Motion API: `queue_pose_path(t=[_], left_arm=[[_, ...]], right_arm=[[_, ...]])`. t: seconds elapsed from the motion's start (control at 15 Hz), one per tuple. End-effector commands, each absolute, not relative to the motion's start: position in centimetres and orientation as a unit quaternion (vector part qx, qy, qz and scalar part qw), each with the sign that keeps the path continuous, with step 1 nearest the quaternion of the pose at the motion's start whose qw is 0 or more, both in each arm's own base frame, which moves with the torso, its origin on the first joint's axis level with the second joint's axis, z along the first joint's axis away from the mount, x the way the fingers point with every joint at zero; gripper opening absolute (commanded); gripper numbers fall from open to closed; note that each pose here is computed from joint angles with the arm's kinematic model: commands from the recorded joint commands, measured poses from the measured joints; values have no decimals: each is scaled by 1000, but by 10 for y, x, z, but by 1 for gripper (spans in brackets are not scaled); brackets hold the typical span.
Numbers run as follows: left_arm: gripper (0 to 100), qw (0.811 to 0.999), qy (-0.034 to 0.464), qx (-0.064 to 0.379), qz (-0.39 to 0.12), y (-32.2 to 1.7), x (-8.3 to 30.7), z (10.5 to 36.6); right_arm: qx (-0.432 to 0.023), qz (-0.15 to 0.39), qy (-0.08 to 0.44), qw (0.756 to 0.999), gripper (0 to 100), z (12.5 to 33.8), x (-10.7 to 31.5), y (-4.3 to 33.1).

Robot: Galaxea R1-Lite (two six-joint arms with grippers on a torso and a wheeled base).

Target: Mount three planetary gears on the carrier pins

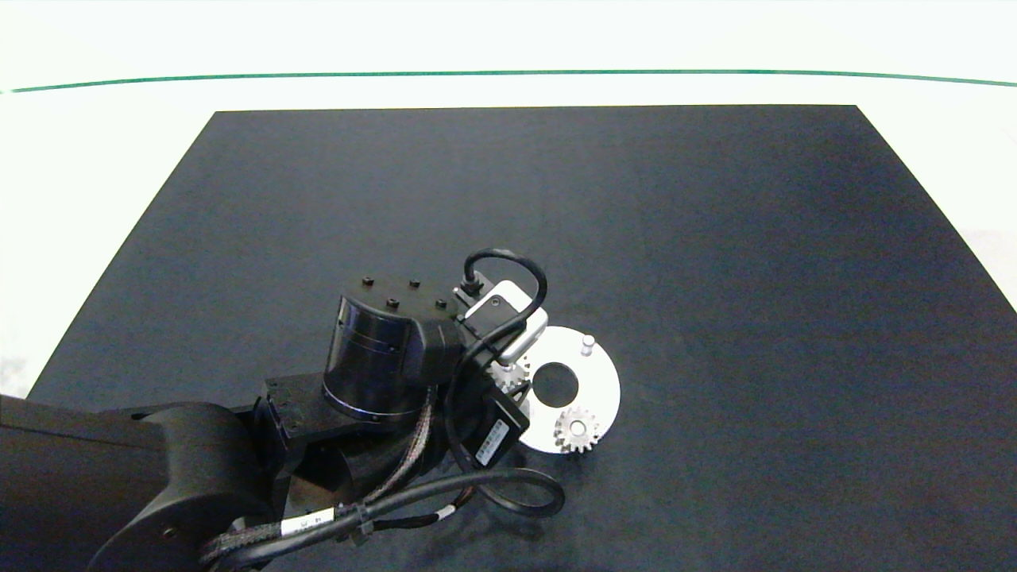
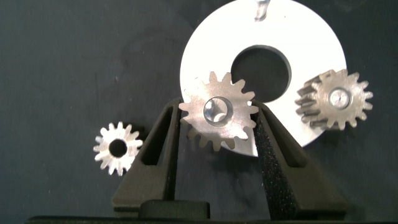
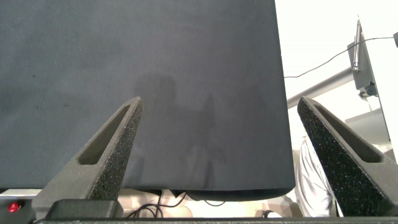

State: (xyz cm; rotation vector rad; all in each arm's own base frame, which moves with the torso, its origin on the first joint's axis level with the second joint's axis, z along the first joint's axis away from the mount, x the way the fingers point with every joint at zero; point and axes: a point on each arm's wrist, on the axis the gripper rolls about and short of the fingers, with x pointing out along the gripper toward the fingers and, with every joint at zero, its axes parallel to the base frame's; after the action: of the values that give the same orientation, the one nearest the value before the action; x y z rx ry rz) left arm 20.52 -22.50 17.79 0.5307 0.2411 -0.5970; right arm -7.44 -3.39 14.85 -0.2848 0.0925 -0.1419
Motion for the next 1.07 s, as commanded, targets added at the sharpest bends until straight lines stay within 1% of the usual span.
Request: queue_pose_path(t=[0.07,0.73,1.07], left_arm=[[7,913,122,261,-289,-227,208,174],[7,914,127,262,-283,-230,215,170],[7,916,124,260,-278,-229,219,173]], right_arm=[[-143,-72,46,986,100,148,-75,-34],[-141,-71,42,987,100,146,-77,-35],[-142,-69,43,987,100,146,-77,-35]])
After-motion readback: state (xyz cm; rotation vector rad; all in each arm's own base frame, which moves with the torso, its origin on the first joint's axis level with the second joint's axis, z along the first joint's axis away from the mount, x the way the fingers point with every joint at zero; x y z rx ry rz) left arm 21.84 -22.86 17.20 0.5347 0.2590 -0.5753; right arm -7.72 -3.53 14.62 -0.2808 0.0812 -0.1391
